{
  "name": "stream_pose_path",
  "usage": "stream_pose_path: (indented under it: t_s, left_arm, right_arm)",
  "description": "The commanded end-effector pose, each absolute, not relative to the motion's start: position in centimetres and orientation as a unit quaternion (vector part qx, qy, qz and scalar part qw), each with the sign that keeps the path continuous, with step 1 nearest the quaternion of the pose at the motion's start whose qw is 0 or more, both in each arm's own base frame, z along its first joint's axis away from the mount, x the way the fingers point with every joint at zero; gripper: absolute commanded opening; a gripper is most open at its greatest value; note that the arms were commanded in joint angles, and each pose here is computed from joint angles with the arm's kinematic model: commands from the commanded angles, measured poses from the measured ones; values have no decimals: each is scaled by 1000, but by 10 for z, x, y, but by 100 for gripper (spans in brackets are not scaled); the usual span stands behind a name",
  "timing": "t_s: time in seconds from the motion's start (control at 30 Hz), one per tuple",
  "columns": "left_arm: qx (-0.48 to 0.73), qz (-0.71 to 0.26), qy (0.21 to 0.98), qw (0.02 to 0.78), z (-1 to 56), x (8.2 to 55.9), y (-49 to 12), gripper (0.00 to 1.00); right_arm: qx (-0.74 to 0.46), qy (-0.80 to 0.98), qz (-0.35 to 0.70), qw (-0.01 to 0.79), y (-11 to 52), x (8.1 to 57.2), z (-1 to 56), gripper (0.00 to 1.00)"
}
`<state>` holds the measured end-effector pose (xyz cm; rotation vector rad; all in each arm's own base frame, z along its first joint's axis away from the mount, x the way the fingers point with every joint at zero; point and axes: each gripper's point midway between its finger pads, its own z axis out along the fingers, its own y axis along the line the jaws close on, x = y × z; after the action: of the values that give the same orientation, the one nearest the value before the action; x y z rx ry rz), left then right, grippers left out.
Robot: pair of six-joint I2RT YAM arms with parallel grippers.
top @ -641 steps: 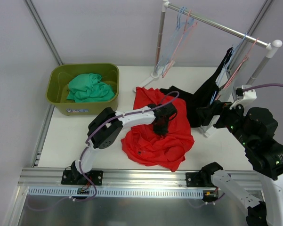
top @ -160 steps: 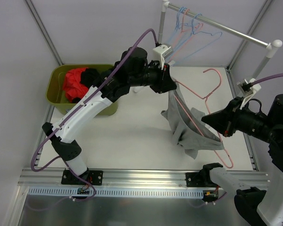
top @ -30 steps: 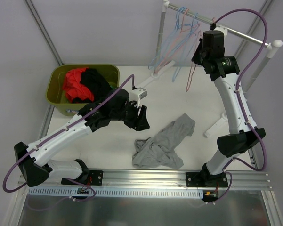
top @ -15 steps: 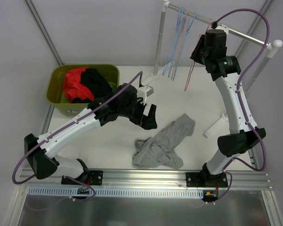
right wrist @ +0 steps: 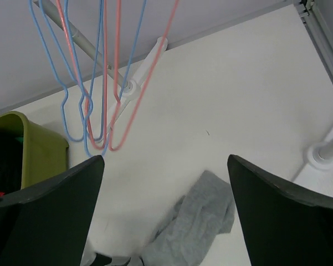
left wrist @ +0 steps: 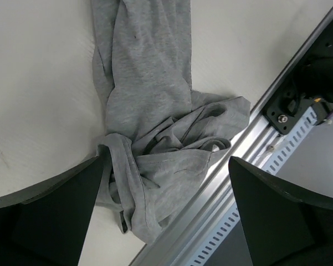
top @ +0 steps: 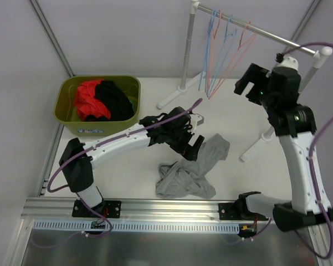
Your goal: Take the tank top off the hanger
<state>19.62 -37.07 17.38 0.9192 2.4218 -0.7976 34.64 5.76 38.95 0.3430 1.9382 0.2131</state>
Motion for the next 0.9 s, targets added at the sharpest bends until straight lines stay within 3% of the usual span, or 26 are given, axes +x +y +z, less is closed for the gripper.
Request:
stream_pose_path:
  t_s: [0.0,0.23,0.53,0.57,0.6,0.63,0.7,0.87]
  left_arm:
    - [374,-249,865,223,160,197,-385,99]
    - [421,-174,873,174,85,192,-410,99]
    - [440,-79,887,115,13,168,-400,99]
    - [438,-81,889,108,11,165,-399,95]
    - [433,-78,893,97,6,160,-394,86]
    - [431,-79,894,92,3,158,-392,48]
    - [422,-70,899,91,1,158,-387,2]
    - [401,-91,898,155,62,172,-385,0]
  right_arm:
    - [154,782,98,596,33,267,417,99]
    - [137,781,134,594,33,201,398,99]
    - [129,784,190,577,51,187,390,100]
    - [131,785,190,575,51,187,387,99]
    - [131,785,191,575,51,185,386,99]
    - [133,787,192,572,51,186,383,99]
    - [133,788,193,570,52,186,381,99]
    - [128,786,189,575,51,188,384,99]
